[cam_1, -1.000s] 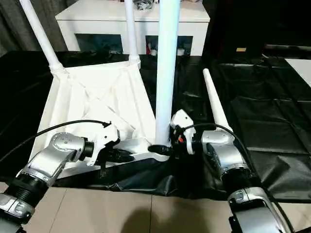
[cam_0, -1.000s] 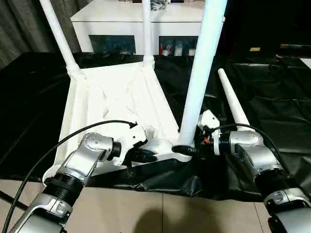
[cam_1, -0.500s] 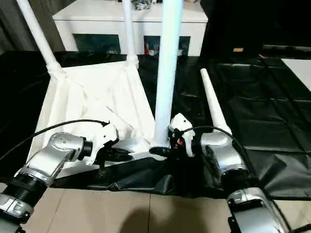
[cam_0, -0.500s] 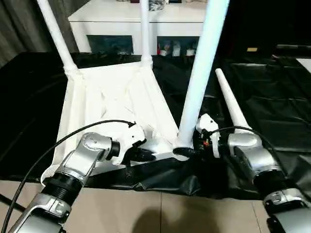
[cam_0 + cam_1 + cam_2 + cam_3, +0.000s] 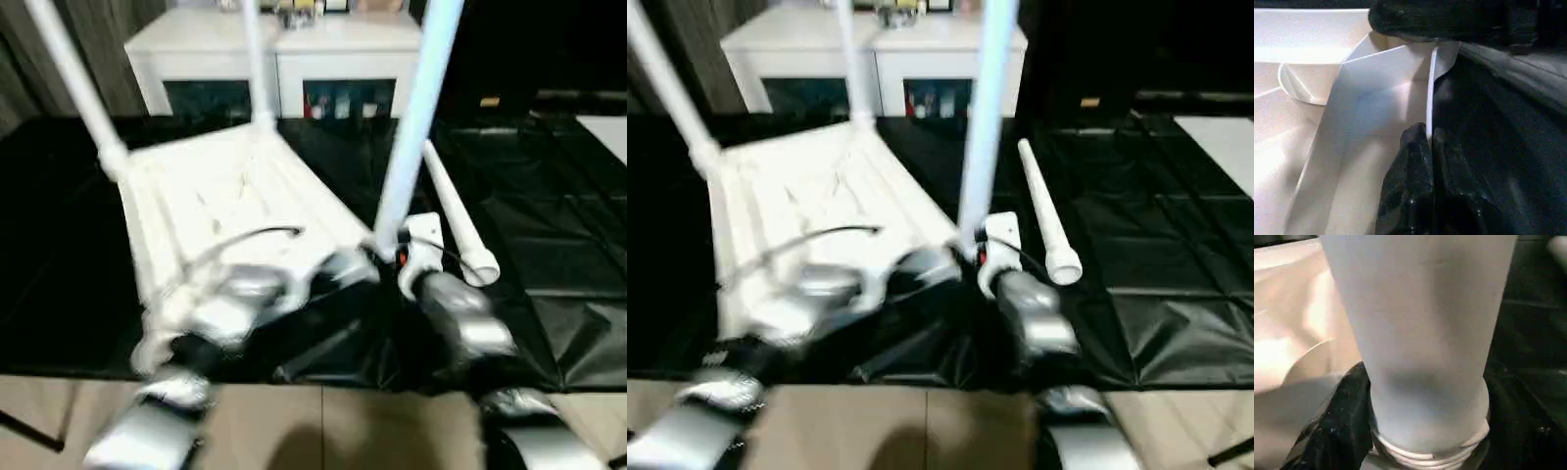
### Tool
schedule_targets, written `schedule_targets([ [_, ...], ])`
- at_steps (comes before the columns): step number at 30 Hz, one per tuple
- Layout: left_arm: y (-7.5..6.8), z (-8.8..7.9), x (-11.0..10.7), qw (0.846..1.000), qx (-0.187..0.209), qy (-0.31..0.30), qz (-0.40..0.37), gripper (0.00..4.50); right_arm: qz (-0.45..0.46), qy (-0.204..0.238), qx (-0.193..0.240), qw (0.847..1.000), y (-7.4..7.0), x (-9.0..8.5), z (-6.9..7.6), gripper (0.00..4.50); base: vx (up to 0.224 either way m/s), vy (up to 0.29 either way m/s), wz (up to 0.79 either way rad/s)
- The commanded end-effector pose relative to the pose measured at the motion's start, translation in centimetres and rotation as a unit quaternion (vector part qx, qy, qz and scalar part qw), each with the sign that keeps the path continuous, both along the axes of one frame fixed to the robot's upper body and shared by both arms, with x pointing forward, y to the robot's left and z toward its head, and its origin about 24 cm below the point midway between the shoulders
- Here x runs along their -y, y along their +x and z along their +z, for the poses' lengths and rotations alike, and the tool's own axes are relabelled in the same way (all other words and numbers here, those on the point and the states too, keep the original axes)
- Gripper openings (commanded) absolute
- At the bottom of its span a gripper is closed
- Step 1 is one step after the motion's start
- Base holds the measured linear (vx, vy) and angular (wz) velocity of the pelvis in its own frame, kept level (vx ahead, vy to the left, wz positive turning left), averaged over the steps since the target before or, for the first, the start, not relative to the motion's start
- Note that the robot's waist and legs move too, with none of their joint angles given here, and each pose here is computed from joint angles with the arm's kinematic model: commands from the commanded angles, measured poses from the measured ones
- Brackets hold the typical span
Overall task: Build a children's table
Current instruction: Rotate leg to tighten
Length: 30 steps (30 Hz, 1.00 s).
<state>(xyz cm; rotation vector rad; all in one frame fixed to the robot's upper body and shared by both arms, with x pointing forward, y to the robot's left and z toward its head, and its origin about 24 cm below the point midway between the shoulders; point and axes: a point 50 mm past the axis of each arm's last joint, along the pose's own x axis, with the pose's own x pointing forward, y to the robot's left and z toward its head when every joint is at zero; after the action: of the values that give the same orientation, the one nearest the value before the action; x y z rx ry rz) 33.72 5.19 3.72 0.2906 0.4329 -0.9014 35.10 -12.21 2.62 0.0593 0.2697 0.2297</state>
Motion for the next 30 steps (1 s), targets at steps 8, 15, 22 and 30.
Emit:
schedule_targets([
  [8, 1.1, -0.1, -0.8, 0.996, 0.042, -0.014, 0.077, 0.0, 0.053, 0.017, 0.056, 0.997, -0.6, -3.1, 1.1, 3.51, 0.0, 0.0, 0.0],
  [15, 2.3, 1.6, -0.6, 0.988, 0.11, -0.047, 0.1, 0.0, -0.002, -0.011, 0.113, 0.993, -0.9, -0.3, 2.9, 3.95, 0.0, 0.0, 0.0],
  [22, 3.5, 5.3, -1.2, 0.968, 0.158, -0.147, 0.126, 0.58, 0.031, -0.023, 0.09, 0.995, -2.0, -0.7, 1.7, 3.98, 0.0, 0.0, 0.0],
  [30, 3.3, 9.0, -11.4, 0.933, 0.24, -0.1, 0.248, 1.37, 0.09, -0.045, 0.065, 0.993, -2.9, -2.0, 1.3, 3.98, 0.0, 0.0, 0.0],
])
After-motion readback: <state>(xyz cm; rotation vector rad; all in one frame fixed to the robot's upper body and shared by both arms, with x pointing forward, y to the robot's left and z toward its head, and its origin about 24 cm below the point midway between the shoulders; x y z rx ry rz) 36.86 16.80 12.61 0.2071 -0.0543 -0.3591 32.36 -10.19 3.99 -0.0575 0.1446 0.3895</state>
